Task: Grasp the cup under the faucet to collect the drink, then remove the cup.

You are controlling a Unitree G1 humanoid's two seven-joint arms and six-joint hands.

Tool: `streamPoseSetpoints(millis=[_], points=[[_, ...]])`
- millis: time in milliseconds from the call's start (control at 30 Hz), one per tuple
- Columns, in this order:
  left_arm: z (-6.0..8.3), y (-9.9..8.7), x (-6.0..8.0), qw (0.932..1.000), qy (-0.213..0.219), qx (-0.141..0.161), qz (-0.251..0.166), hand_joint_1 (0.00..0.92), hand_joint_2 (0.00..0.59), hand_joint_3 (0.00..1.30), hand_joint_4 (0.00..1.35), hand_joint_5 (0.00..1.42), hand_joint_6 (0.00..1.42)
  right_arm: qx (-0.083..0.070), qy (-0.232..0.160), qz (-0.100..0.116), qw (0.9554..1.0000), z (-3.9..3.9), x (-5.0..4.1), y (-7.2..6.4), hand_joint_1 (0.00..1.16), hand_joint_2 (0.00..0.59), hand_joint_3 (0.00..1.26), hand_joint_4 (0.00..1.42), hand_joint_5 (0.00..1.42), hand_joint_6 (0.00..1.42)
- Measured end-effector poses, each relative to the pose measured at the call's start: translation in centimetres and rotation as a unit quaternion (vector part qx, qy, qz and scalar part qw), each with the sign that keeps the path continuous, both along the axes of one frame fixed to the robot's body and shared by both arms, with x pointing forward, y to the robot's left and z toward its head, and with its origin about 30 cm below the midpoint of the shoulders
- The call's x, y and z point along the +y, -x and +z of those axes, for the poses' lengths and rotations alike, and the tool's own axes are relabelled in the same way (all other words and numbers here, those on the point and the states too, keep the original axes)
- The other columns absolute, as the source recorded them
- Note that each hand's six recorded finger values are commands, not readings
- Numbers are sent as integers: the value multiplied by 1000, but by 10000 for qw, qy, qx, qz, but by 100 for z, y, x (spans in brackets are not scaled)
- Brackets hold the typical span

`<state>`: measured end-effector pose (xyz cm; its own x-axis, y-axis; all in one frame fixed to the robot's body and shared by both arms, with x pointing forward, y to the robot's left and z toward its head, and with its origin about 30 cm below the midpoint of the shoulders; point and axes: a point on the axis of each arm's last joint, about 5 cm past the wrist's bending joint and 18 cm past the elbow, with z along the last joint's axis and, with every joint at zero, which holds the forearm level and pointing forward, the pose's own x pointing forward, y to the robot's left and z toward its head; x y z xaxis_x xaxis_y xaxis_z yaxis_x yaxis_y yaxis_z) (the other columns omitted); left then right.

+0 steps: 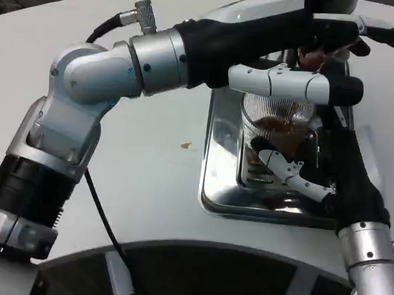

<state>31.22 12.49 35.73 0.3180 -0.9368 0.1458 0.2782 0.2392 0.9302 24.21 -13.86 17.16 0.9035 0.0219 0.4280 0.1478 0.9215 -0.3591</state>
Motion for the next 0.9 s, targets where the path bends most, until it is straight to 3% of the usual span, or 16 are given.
streamPoseSetpoints(millis=[900], points=[[17,9,18,10000,-46,-15,22,0,108,163,89,150,175,110,-193,-42,9997,-21,112,-78,758,222,57,75,95,0]])
